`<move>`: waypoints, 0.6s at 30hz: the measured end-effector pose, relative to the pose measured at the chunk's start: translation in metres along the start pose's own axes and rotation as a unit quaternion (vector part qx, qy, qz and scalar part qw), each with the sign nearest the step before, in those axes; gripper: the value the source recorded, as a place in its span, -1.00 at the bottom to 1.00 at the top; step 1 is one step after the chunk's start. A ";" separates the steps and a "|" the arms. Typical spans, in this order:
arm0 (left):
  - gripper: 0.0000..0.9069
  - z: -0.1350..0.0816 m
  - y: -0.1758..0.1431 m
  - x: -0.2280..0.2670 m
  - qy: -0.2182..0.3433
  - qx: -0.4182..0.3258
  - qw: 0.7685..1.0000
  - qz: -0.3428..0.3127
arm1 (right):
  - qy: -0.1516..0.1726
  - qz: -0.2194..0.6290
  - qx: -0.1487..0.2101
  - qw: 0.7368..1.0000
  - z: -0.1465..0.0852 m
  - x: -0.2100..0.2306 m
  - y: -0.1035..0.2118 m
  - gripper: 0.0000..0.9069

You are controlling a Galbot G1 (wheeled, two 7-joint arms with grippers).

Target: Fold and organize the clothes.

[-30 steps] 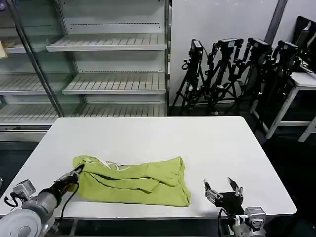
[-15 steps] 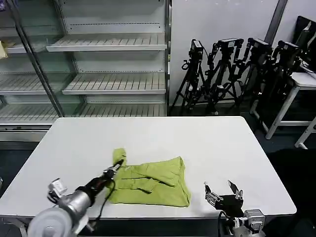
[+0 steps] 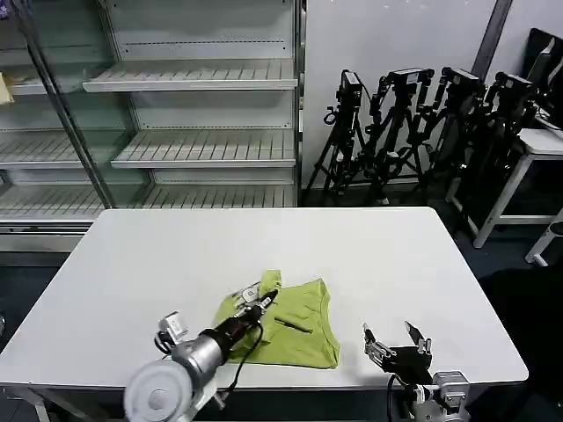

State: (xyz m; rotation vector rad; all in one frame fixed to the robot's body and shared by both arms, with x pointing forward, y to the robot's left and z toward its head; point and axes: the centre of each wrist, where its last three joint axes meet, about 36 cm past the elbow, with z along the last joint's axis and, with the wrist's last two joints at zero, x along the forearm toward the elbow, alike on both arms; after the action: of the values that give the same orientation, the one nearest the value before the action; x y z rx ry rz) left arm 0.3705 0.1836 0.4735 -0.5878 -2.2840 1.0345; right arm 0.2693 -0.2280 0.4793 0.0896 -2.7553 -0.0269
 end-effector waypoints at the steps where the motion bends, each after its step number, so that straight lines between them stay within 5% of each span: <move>1: -0.93 0.001 0.000 -0.004 0.004 -0.003 1.000 0.000 | 0.000 0.000 0.000 1.000 0.000 0.000 0.000 1.00; 7: -0.84 0.008 -0.003 -0.020 0.016 -0.020 1.000 -0.002 | -0.004 0.001 -0.003 1.000 -0.001 -0.002 0.001 1.00; 8: 0.22 0.009 -0.004 -0.022 0.017 -0.022 1.000 -0.003 | -0.004 0.001 -0.004 1.000 -0.002 -0.001 0.001 1.00; 9: 0.87 0.009 -0.004 -0.024 0.018 -0.024 1.000 -0.003 | -0.005 0.001 -0.004 1.000 -0.002 -0.001 0.001 1.00; 10: 1.00 0.009 -0.005 -0.025 0.018 -0.026 1.000 -0.001 | -0.005 0.001 -0.004 1.000 -0.002 -0.001 0.001 1.00; 18: 1.00 0.009 -0.010 -0.023 0.018 -0.036 0.999 0.014 | -0.006 -0.002 -0.003 1.000 -0.002 0.000 0.002 1.00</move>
State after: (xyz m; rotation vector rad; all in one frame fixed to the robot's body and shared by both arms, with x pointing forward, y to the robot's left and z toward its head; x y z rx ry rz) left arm 0.3806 0.1592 0.4695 -0.6634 -2.2945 0.9501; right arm 0.2699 -0.2257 0.4816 0.0930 -2.7676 -0.0367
